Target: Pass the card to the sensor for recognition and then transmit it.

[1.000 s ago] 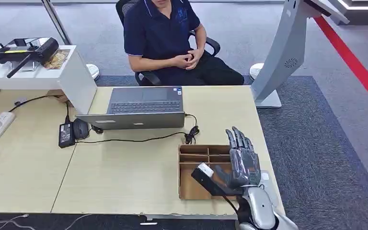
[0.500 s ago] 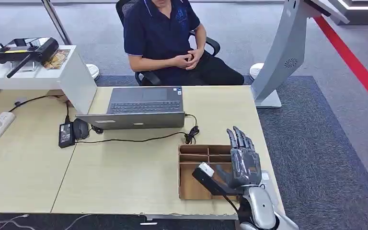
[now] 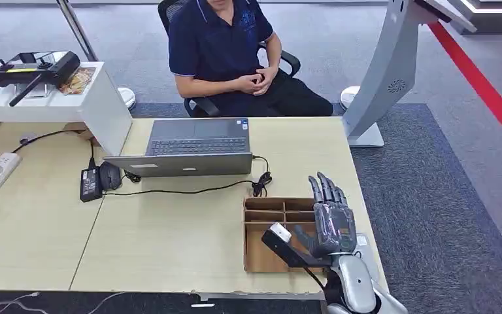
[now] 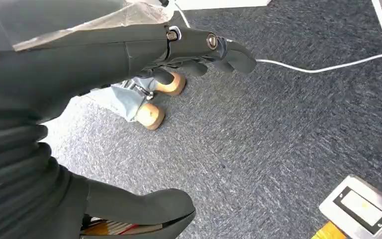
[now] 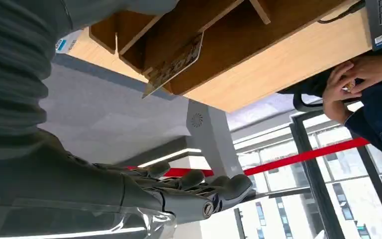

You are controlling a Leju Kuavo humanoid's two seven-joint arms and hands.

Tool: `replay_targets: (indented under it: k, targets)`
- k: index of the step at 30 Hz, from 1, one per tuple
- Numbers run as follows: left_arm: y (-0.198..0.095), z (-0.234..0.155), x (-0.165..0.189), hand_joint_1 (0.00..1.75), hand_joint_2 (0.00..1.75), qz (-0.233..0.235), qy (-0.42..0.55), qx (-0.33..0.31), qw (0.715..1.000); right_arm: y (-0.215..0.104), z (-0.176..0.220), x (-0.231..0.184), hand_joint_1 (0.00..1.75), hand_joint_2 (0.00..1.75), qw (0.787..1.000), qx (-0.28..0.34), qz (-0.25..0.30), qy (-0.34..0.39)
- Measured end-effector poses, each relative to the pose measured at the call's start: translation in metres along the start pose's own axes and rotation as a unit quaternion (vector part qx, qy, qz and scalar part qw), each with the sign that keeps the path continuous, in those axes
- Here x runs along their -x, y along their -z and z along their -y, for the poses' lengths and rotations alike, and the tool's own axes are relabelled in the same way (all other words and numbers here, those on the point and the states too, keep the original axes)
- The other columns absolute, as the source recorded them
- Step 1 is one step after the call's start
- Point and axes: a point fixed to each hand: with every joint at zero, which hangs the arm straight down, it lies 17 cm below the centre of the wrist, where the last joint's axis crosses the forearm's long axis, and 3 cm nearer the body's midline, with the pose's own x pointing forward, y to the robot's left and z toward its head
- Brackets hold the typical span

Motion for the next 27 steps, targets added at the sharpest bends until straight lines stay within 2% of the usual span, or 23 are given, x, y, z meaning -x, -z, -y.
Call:
replay_targets:
  k: [23,24,25,27]
  targets:
    - [0.0,0.0,-0.0003,0.0,1.75,0.001,0.0,0.0,1.0,-0.0002,0.0011,-0.0016,0.0,1.75,1.0,0.004,0.006,-0.006]
    - [0.0,0.0,-0.0003,0.0,1.75,0.001,0.0,0.0,1.0,-0.0002,0.0012,-0.0011,0.02,1.75,1.0,0.004,0.005,-0.006]
    - [0.0,0.0,-0.0003,0.0,1.75,0.001,0.0,0.0,1.0,-0.0001,0.0013,-0.0007,0.1,1.75,1.0,0.004,0.004,-0.006]
    - [0.0,0.0,-0.0003,0.0,1.75,0.001,0.0,0.0,1.0,0.0003,0.0018,0.0004,0.1,1.75,1.0,0.005,0.002,-0.006]
